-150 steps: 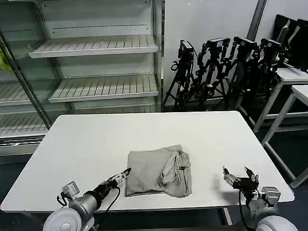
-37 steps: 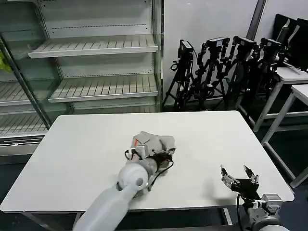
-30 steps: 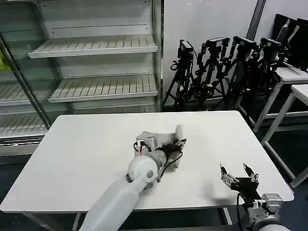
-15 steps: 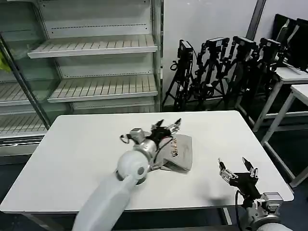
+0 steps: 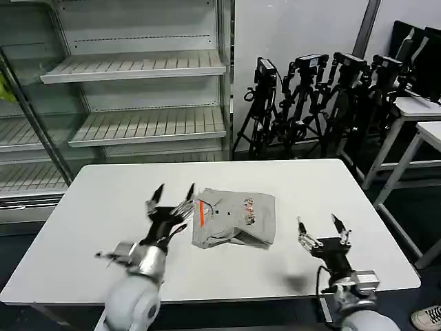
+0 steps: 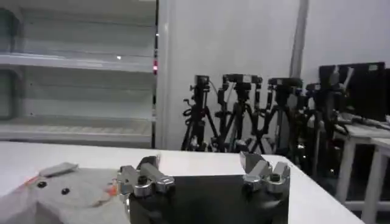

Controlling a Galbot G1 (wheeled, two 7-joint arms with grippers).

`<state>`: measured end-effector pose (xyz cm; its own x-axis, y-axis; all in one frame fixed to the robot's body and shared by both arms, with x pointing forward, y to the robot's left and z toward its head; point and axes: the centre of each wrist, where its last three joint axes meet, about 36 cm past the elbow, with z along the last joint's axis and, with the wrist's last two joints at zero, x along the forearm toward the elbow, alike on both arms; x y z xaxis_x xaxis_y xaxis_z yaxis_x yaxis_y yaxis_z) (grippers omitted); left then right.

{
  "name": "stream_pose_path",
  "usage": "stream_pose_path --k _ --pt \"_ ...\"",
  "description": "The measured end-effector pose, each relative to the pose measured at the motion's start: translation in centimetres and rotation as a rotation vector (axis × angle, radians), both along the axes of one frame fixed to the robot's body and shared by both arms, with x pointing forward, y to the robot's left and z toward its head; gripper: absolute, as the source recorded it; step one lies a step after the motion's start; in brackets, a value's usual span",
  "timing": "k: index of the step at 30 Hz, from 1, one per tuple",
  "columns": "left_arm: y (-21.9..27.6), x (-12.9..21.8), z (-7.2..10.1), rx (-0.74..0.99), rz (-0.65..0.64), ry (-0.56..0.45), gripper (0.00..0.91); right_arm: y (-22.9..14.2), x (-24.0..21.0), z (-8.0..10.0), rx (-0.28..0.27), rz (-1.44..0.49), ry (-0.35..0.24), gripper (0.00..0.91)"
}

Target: Fold and organize the clothes.

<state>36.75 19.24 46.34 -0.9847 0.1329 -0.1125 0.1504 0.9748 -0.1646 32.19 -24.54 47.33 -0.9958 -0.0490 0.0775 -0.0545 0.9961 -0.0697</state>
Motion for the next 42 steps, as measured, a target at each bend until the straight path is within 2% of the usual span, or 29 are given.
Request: stream_pose_path --k 5,14,19,42 --pt "1.9 -3.3 -0.8 0.077 0.071 -0.005 0.907 1.8 1.0 -1.1 0.004 0.011 -0.008 0.907" --pt "2.9 -6.6 -0.5 0.154 0.104 0.004 0.907 3.6 1.5 -1.4 0.014 0.004 -0.053 0.907" --pt "3.4 -7.5 -0.1 0.182 0.116 0.006 0.907 4.1 1.4 -1.5 0.028 -0.005 -0.072 0.907" --pt "4.0 -9.8 1.4 0.215 0.134 0.008 0.907 4.6 0.8 -1.4 0.029 -0.020 -0.119 0.907"
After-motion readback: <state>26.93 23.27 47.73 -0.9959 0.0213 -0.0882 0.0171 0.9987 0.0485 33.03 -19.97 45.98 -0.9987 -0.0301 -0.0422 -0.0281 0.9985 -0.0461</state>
